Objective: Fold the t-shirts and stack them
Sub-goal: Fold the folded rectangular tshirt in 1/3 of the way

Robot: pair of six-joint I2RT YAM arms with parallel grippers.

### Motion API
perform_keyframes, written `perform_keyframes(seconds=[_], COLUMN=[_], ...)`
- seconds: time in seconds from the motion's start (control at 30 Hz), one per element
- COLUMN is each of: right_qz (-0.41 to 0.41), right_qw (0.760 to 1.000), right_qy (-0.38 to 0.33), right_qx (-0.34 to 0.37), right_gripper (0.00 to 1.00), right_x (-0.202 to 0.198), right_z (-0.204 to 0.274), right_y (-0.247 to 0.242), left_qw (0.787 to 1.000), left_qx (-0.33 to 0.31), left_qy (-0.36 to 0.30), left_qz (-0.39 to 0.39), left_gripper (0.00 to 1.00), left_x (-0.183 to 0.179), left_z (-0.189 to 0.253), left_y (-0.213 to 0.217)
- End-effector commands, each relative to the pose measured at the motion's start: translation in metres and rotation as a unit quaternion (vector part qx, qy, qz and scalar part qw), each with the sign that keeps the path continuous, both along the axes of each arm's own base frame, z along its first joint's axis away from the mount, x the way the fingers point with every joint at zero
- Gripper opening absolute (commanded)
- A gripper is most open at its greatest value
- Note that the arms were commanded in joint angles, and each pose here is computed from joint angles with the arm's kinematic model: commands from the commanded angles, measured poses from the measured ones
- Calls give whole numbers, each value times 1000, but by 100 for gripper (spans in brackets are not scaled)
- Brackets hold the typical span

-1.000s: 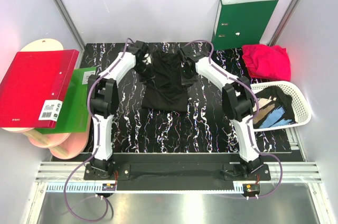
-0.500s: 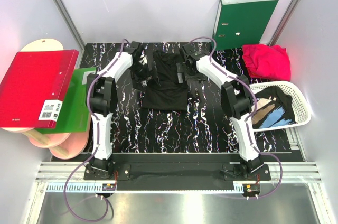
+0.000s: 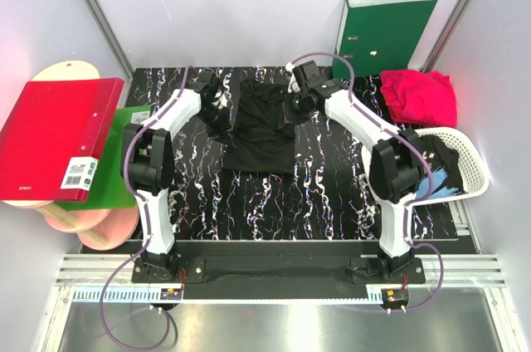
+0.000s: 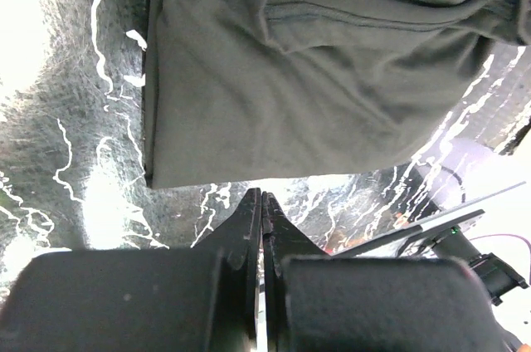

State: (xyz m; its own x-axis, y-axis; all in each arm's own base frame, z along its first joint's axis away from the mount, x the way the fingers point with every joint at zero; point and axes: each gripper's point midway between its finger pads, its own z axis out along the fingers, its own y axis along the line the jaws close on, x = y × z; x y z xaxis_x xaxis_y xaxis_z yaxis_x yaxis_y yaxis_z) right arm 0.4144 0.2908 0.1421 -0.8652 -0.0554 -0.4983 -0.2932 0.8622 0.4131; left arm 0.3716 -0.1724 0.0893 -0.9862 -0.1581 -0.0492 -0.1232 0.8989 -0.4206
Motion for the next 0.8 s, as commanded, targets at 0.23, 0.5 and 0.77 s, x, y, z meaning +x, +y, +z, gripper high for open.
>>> perform_keyframes(seconds=[0.23,0.5,0.77], right_qz=[87,59,-28], right_qw=[983,989,997], right_qy=[146,129,36], right_qx=[65,37,-61], right_gripper=[0,0,0], right_x=[-11,14,73], right_z=[-58,-72,-81], right_y=[47,47,21], left_qw=[999,999,999], left_qx=[28,35,38], left_qy=[8,18,23], left_qz=[14,21,18], left_gripper=[0,0,0], left_x=[-6,-10,-13], left_z=[-14,-19,-23], left_y=[21,27,29])
